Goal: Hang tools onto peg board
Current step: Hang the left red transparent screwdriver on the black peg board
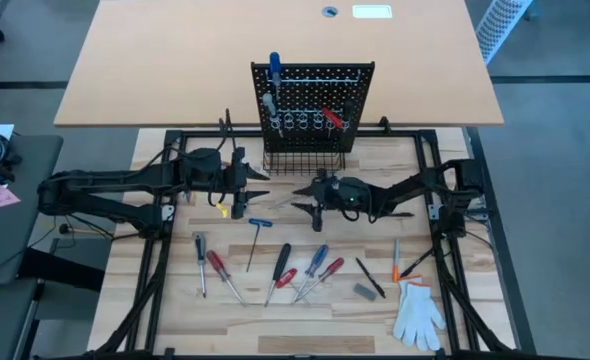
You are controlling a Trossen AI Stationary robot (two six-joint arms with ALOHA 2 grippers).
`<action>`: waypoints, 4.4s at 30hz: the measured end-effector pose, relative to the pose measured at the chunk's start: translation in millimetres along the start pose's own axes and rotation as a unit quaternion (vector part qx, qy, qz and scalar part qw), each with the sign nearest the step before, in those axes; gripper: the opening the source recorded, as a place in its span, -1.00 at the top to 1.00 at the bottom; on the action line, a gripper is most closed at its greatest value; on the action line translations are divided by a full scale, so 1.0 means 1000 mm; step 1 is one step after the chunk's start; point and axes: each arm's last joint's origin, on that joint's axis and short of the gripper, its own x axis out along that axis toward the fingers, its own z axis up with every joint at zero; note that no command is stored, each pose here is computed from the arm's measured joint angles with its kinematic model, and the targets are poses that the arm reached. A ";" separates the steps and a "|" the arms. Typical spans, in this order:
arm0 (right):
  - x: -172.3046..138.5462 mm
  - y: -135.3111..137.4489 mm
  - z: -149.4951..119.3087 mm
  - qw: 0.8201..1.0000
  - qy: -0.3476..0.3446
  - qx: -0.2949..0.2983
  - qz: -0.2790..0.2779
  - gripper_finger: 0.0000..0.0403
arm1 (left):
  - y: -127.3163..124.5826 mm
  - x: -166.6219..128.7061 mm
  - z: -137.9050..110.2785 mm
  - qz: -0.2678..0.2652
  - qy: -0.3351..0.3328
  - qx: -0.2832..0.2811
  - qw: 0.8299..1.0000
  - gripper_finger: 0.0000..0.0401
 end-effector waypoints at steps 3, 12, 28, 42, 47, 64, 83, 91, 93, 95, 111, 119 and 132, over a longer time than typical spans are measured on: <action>0.002 0.012 -0.002 0.999 0.025 0.001 0.024 0.17 | -0.004 0.003 -0.008 -0.001 -0.001 -0.018 1.000 0.21; -0.005 0.065 -0.014 0.992 0.092 0.004 0.085 0.17 | -0.050 0.007 -0.040 0.050 0.067 -0.101 0.991 0.24; -0.010 0.085 -0.017 0.992 0.101 -0.010 0.077 0.17 | -0.093 0.026 -0.084 0.076 0.249 -0.098 0.961 0.29; -0.007 0.065 -0.022 0.990 0.130 -0.005 0.048 0.17 | -0.091 0.071 -0.118 0.031 0.262 -0.067 0.962 0.39; -0.008 0.067 -0.023 0.990 0.133 -0.010 0.052 0.17 | -0.090 0.060 -0.135 0.033 0.230 -0.070 0.970 0.43; -0.007 0.064 -0.023 0.989 0.137 -0.012 0.050 0.17 | -0.097 0.037 -0.121 0.008 0.152 -0.055 0.987 0.44; -0.008 0.067 -0.024 0.988 0.140 -0.011 0.055 0.17 | -0.157 -0.028 -0.107 -0.204 0.456 0.052 0.865 0.43; -0.008 0.065 -0.024 0.989 0.141 -0.011 0.053 0.17 | -0.160 -0.020 -0.120 -0.162 0.434 0.069 0.883 0.16; -0.008 0.065 -0.024 0.989 0.141 -0.010 0.052 0.17 | -0.160 -0.017 -0.122 -0.160 0.416 0.067 0.893 0.09; -0.008 0.065 -0.024 0.989 0.141 -0.010 0.052 0.17 | -0.158 -0.014 -0.126 -0.151 0.408 0.063 0.898 0.05; -0.005 0.069 -0.018 0.990 0.125 -0.036 0.063 0.17 | -0.148 -0.012 -0.125 -0.122 0.432 0.031 0.893 0.44; 0.021 0.090 0.023 0.983 0.118 -0.055 0.126 -0.03 | -0.144 -0.014 -0.078 -0.102 0.436 0.016 0.894 0.44; 0.063 0.126 0.045 0.960 0.232 -0.127 0.090 -0.06 | -0.141 -0.014 -0.054 -0.077 0.428 -0.043 0.899 0.44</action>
